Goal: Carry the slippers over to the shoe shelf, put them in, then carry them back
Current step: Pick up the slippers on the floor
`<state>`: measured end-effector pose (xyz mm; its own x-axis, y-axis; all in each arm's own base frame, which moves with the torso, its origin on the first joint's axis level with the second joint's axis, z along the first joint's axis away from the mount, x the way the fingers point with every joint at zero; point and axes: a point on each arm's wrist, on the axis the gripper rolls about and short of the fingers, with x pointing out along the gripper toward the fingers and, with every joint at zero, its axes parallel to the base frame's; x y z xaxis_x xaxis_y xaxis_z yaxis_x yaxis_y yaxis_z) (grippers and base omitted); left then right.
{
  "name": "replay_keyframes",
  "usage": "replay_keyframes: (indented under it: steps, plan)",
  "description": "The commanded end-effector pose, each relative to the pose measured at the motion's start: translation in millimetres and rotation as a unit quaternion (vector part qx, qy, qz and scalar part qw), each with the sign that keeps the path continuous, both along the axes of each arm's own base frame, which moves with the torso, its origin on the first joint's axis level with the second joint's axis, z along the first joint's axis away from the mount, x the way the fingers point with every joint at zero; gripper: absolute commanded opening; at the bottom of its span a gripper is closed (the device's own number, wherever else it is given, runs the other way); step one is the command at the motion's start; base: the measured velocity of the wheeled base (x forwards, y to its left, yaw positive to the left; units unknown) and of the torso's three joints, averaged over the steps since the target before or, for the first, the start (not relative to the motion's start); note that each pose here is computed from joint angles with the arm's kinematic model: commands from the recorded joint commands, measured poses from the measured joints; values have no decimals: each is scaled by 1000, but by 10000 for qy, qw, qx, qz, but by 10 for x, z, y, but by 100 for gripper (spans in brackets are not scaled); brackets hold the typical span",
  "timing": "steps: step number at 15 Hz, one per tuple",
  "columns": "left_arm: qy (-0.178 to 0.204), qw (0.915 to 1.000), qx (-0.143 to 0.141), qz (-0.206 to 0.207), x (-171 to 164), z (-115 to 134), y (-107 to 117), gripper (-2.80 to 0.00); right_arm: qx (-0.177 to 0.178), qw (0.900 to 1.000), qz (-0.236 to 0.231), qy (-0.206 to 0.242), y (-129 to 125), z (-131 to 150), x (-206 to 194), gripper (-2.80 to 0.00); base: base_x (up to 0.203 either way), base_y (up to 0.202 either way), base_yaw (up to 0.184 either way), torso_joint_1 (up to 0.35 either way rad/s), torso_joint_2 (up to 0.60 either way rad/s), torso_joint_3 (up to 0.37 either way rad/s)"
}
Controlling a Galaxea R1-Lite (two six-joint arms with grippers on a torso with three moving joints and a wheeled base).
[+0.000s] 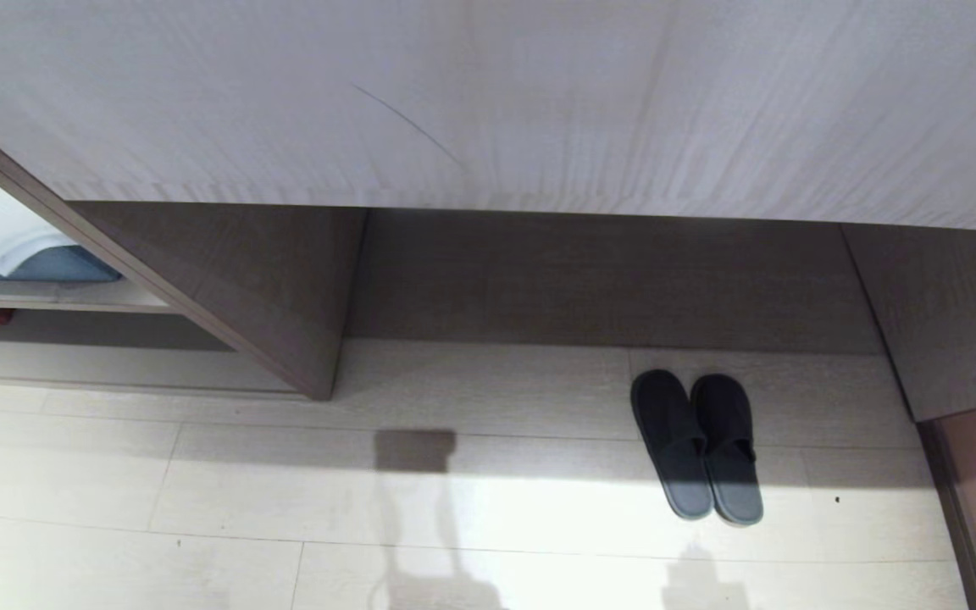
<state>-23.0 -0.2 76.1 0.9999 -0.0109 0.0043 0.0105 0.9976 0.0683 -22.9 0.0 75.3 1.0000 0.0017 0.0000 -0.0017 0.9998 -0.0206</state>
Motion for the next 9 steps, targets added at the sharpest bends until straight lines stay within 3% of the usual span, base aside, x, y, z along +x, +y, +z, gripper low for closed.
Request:
replay_keyframes:
  steps: [1,9]
  plan:
    - [7,10000,4,-1,0,-2,0,-280,-4,10000,0,8,0,0,1,-280,0,0,0,0,4,-203]
    - [16,10000,19,1,0,-3,0,-280,-4,10000,4,8,0,0,1,-280,0,0,0,3,3,-196]
